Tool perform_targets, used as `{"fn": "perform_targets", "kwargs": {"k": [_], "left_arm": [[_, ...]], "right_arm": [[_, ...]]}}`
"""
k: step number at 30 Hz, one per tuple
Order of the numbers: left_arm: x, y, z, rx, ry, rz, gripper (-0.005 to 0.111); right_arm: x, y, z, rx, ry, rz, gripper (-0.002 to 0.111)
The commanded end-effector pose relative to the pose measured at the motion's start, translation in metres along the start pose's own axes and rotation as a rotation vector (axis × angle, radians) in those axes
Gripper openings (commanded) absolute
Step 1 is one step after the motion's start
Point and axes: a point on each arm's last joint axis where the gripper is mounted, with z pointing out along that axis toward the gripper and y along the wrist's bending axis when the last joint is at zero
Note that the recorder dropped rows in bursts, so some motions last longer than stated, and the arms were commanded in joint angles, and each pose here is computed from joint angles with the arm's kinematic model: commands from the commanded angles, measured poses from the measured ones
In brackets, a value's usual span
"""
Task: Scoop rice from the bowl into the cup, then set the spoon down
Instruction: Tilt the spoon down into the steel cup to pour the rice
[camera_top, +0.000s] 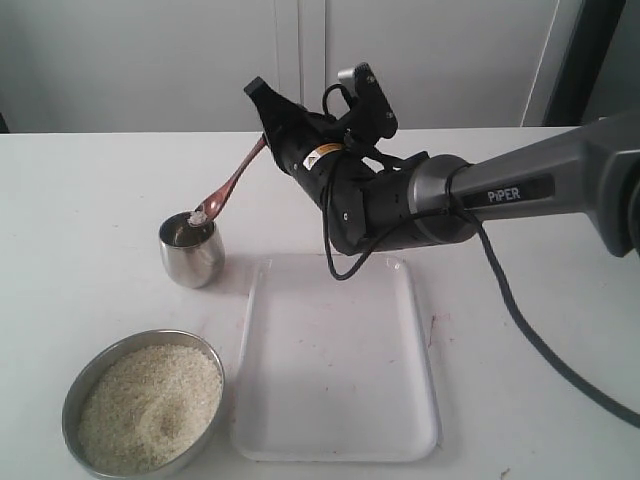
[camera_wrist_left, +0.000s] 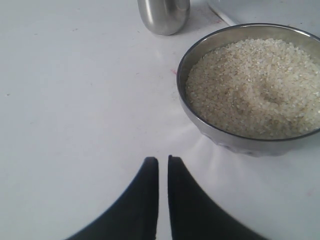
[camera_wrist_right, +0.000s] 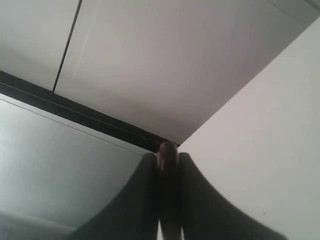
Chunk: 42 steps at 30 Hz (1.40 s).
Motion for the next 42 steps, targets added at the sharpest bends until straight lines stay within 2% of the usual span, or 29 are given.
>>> {"fn": "perform_targets", "kwargs": {"k": [1,21,42], "left_arm": [[0.002,0.000,0.000,0.000,0.005,-0.004,0.014],[0.002,0.000,0.000,0.000,0.005,-0.004,0.014],[0.002,0.000,0.000,0.000,0.005,-0.004,0.014]], "right_arm": [[-0.003,0.001,0.001,-0.007,-0.006,-0.019,0.000],[-0.002,0.017,0.007,-0.061,0.048,-0.200,0.000],[-0.002,0.023,0.007,-0.130,0.042,-0.266,0.000]]}}
